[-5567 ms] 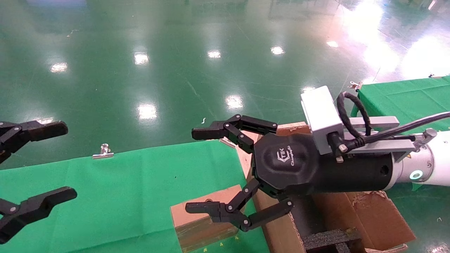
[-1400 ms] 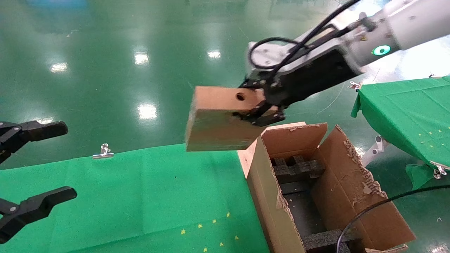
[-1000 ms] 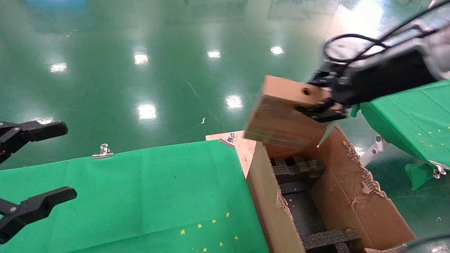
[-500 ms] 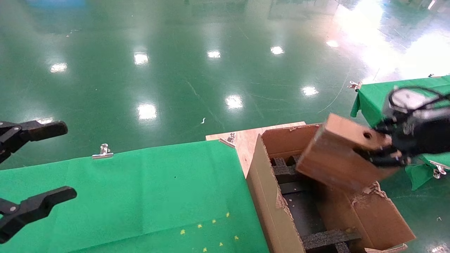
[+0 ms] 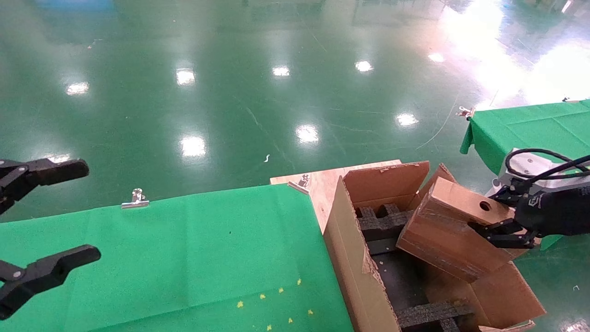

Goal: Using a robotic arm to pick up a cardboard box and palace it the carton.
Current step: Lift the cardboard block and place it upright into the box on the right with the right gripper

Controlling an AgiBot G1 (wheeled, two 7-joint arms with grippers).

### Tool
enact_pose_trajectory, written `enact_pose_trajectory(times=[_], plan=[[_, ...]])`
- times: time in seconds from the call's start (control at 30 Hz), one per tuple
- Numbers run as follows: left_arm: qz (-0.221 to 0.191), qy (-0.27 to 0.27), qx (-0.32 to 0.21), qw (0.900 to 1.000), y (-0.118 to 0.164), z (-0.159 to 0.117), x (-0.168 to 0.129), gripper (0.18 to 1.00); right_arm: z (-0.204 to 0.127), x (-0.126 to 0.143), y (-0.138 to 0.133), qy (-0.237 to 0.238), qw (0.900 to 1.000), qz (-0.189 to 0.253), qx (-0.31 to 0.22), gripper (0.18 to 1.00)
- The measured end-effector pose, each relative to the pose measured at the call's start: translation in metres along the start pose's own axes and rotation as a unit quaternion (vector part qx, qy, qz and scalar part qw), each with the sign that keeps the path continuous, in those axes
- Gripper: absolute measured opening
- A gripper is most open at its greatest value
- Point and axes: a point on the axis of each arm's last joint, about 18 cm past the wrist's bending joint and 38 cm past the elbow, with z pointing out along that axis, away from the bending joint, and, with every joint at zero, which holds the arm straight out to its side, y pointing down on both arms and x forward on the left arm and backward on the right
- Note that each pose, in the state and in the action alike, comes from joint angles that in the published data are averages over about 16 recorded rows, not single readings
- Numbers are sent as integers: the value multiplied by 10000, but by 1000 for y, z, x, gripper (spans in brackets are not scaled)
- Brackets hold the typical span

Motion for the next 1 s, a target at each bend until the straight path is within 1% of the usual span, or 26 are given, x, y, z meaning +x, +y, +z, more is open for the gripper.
enact_pose_trajectory(times=[0.17, 0.27, 0.37, 0.5, 0.7, 0.87, 1.0], plan=[[0, 0, 0, 10000, 0, 0, 0, 1001, 6, -2, 0, -46, 9999, 111, -7, 339], [0, 0, 0, 10000, 0, 0, 0, 1001, 13, -4, 1, -58, 9996, 255, -60, 339], [0, -1, 0, 10000, 0, 0, 0, 1001, 23, -6, 5, -33, 9987, 479, -156, 339], [0, -1, 0, 10000, 0, 0, 0, 1001, 39, -10, 11, 34, 9954, 906, -308, 338], [0, -1, 0, 10000, 0, 0, 0, 1001, 58, -16, 22, 185, 9848, 1657, -494, 338], [0, -1, 0, 10000, 0, 0, 0, 1001, 64, -16, 26, 320, 9720, 2262, -544, 337], [0, -1, 0, 10000, 0, 0, 0, 1001, 64, -12, 26, 432, 9616, 2660, -526, 336]])
